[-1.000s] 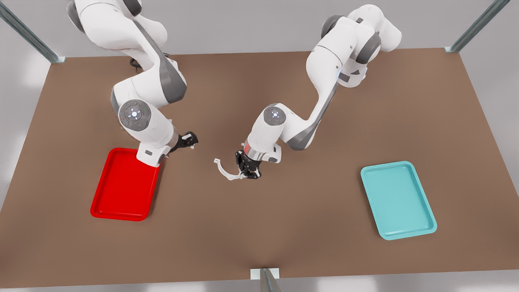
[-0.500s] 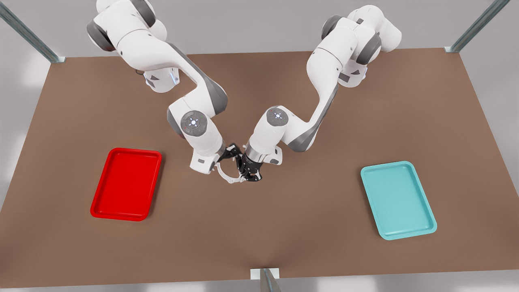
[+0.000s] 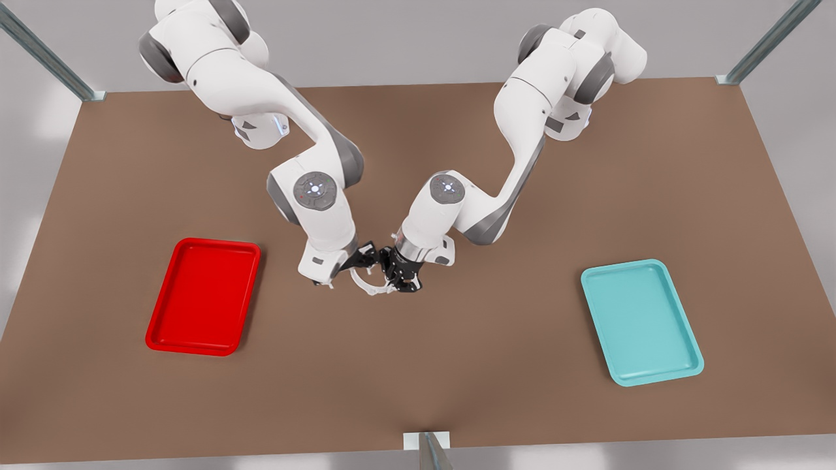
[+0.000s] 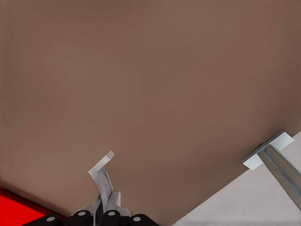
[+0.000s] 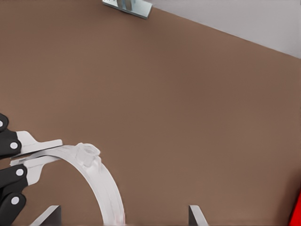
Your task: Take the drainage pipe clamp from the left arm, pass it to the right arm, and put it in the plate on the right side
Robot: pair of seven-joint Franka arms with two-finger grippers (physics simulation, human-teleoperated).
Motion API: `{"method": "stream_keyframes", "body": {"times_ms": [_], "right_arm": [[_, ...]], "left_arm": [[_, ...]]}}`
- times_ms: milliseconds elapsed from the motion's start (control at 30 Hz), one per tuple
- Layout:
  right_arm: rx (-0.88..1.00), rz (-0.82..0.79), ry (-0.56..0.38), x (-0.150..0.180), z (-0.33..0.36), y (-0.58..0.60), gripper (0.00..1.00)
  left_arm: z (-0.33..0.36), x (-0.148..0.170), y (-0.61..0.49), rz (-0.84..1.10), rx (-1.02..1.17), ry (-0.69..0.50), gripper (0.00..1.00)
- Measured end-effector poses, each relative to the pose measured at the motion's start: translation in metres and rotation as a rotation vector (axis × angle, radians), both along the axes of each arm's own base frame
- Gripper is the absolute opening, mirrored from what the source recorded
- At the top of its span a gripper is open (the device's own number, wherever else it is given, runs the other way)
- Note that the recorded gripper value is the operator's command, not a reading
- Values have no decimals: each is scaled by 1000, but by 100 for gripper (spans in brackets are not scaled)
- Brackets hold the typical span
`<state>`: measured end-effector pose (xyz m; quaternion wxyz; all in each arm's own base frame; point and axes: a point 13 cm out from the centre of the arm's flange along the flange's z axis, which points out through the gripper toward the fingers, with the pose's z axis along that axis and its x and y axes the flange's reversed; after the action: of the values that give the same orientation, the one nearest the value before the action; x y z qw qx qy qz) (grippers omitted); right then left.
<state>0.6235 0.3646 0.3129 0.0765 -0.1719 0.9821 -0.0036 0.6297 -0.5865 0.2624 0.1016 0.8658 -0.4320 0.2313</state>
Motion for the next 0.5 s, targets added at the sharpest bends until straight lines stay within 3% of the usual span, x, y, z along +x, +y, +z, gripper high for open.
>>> {"method": "stream_keyframes", "body": {"times_ms": [300,333,400,500], "right_arm": [[-17,-20,26,-10,-11,-6,100],[-18,-21,28,-11,-13,-7,90],[-21,-22,35,-14,-21,-7,83],[-12,-19,30,-14,-30,-3,80]], "left_arm": [[2,2,2,10,-11,7,21],[2,2,2,11,-13,8,21],[4,2,2,12,-15,8,21],[8,4,4,16,-21,9,21]]}}
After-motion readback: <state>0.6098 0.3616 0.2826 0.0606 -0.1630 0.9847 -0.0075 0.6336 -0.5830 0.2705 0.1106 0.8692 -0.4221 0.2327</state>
